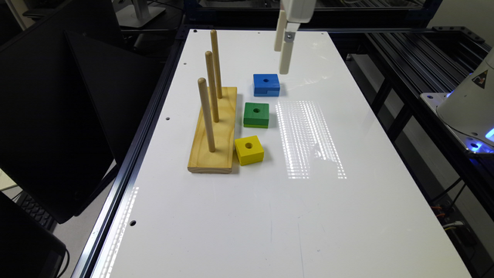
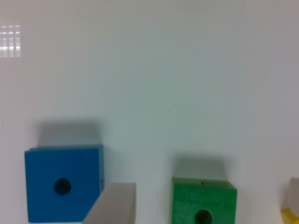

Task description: Pick up green block.

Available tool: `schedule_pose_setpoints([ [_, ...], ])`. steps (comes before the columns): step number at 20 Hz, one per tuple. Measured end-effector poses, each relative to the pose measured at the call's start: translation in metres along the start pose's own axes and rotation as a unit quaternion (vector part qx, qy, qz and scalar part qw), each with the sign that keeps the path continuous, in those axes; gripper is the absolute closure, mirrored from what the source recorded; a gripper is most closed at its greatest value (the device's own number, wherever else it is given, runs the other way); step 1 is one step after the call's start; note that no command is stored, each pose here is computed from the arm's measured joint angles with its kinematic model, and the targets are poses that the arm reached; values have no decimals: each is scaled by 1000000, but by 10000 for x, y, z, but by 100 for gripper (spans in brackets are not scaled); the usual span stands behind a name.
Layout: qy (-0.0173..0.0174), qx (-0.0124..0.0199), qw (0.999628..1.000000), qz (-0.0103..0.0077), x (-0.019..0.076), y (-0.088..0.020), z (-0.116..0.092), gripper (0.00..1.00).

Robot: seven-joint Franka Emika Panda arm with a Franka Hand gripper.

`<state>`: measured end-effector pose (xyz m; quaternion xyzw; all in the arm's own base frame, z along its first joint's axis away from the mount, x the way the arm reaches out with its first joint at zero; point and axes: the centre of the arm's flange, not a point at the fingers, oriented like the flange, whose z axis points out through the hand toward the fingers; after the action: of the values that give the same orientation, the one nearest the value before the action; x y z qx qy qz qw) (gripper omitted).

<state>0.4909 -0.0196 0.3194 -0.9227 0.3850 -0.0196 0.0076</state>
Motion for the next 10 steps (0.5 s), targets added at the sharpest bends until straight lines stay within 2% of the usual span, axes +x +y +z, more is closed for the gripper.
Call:
schedule_pose_setpoints([
  [4, -805, -588, 1000000, 60, 46, -42, 29, 0],
  [10, -808, -580, 1000000, 81, 49, -45, 30, 0],
])
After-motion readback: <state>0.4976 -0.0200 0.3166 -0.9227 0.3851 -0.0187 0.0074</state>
